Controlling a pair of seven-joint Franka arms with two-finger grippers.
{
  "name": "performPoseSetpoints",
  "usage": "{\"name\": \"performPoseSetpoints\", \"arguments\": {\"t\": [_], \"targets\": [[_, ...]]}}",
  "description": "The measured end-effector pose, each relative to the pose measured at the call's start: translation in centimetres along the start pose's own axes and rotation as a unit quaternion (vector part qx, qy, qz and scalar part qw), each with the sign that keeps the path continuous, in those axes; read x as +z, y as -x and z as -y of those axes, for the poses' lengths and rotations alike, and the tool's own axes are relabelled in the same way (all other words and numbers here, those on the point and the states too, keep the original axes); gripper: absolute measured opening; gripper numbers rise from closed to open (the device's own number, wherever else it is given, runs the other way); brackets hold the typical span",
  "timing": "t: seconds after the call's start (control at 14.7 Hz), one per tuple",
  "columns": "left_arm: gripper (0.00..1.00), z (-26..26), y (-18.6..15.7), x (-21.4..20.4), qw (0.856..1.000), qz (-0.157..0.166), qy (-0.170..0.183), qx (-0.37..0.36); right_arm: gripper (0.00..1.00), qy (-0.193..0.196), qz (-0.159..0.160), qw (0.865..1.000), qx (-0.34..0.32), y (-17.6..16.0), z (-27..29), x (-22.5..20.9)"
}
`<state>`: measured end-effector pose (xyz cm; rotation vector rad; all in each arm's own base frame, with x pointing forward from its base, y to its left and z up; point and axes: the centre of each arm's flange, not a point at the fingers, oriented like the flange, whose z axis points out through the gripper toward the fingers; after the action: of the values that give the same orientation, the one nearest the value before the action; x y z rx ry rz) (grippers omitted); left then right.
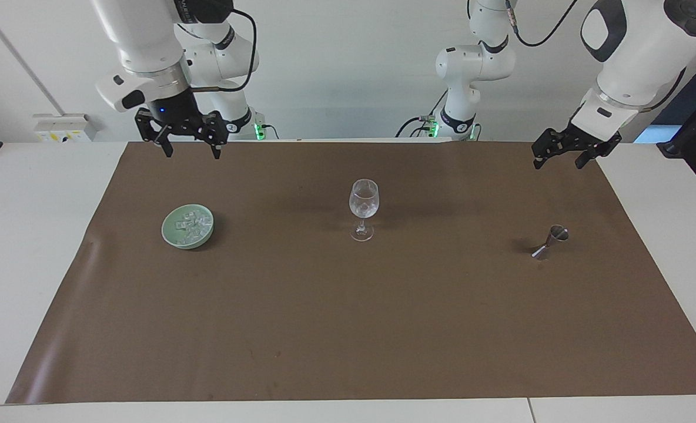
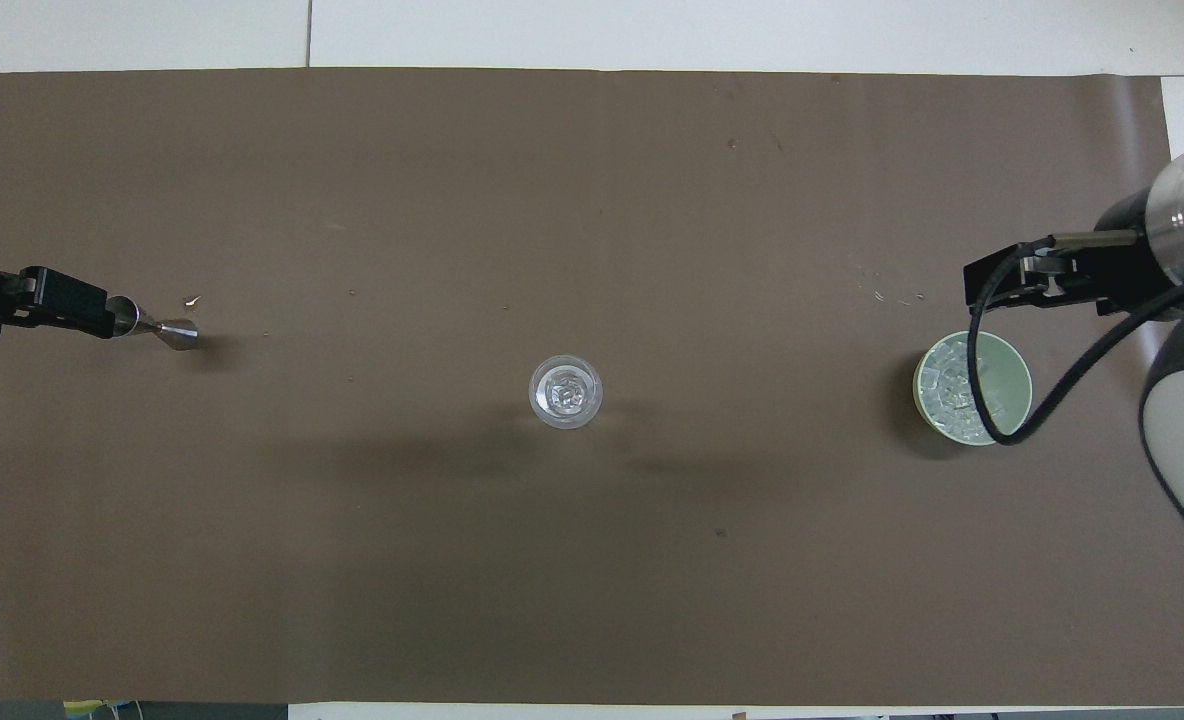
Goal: Pour wine and add ice with both arms
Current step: 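Set the ice bowl back down at its spot with the right gripper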
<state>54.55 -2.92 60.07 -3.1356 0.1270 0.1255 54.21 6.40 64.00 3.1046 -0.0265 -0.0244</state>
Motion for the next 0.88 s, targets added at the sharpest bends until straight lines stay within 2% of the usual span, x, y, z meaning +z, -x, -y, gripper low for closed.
{"name": "performPoseSetpoints", "arguments": {"t": [0.2, 0.41, 0.68, 0.88], "targets": [[1.00, 0.0, -0.1, 0.1, 1.000, 0.000, 0.000, 0.000, 1.00, 0.000, 0.019, 0.999, -0.029, 0.1, -2.9, 0.7], [1.00, 0.0, -0.1, 0.1, 1.000, 0.001, 0.000, 0.000, 1.00, 0.000, 0.035, 0.999, -0.016, 0.3, -5.3, 1.1], [1.00, 0.1, -0.1, 0.1, 1.000, 0.001, 0.000, -0.001, 1.00, -0.002, 0.035, 0.999, -0.004, 0.2, -7.7, 1.3], [1.00, 0.3, -0.1, 0.1, 1.000, 0.001, 0.000, -0.004, 1.00, -0.002, 0.024, 1.000, 0.002, 0.4, -8.4, 0.7]]}}
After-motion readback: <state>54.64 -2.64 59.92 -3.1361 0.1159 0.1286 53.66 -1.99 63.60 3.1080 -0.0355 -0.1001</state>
